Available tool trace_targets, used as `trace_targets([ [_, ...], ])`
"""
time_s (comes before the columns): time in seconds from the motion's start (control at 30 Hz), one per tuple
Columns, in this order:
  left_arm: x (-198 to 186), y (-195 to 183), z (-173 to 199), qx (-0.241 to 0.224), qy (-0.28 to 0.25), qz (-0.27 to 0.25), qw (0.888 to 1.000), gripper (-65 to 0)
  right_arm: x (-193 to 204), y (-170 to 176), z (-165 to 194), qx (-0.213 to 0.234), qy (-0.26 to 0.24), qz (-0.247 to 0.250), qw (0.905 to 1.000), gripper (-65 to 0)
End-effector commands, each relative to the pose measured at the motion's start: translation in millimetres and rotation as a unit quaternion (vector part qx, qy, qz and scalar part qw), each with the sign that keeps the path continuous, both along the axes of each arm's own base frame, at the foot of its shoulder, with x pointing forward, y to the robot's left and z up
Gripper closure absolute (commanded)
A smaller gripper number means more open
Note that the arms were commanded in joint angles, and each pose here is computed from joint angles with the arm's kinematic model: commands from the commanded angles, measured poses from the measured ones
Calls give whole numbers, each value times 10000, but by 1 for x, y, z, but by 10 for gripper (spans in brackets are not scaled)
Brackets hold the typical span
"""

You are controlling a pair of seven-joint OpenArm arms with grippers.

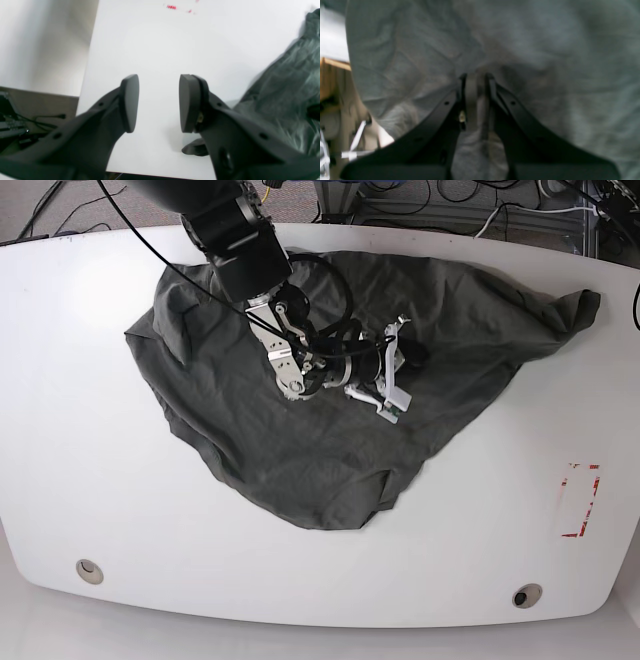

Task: Layout the t-shirt on the table in an organized manner, then fold the t-shirt properly
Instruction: 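Move the open right gripper over the shirt toward its middle, then sweep the right gripper across the shirt and pinch its collar edge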

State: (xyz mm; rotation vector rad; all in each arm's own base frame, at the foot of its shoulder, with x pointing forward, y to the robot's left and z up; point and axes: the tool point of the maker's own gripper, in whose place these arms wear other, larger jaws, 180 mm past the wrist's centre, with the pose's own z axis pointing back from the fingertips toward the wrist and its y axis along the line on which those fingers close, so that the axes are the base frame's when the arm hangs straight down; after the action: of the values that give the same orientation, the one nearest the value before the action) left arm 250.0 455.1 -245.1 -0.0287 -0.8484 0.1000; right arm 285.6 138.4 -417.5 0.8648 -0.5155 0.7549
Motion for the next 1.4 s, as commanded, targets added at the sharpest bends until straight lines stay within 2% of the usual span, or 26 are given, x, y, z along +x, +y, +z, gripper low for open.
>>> trace_targets([
  [0.0, 7, 4, 21, 177, -241, -60, 9995, -244, 31, 1, 12, 136, -214, -220, 9994, -57],
  [0.2, 7, 3, 20, 169, -240, -77, 9995, -244, 85, -9, 25, 390, -453, -717, 9956, -57],
  [0.43, 12, -7, 11, 144, -95, -247, 9995, -244, 142, -38, 45, 457, -797, -1223, 9882, -57],
  [0.5, 14, -12, 7, 131, -29, -330, 9994, -244, 153, -49, 48, 335, -891, -1253, 9875, -55],
  [0.57, 15, -15, 5, 125, 14, -387, 9992, -244, 148, -50, 41, 166, -949, -1099, 9893, -55],
  [0.67, 18, -21, 0, 120, 92, -499, 9986, -244, 147, -53, 38, 152, -950, -1105, 9892, -55],
  [0.87, 24, -34, -1, 211, 140, -736, 9970, -244, 144, -62, 49, 461, -921, -1254, 9868, -55],
  [1.07, 28, -57, -6, 178, 41, -931, 9955, -244, 119, -74, 82, 420, -1276, -760, 9880, -60],
  [1.23, 28, -62, -8, 158, 30, -962, 9952, -244, 82, -70, 110, 413, -1597, -351, 9857, -181],
  [1.27, 28, -64, -12, 92, 28, -954, 9954, -244, 73, -69, 117, 383, -1646, -363, 9850, -250],
  [1.37, 28, -69, -17, 3, 24, -955, 9954, -244, 50, -70, 123, 333, -1668, -450, 9844, -374],
])
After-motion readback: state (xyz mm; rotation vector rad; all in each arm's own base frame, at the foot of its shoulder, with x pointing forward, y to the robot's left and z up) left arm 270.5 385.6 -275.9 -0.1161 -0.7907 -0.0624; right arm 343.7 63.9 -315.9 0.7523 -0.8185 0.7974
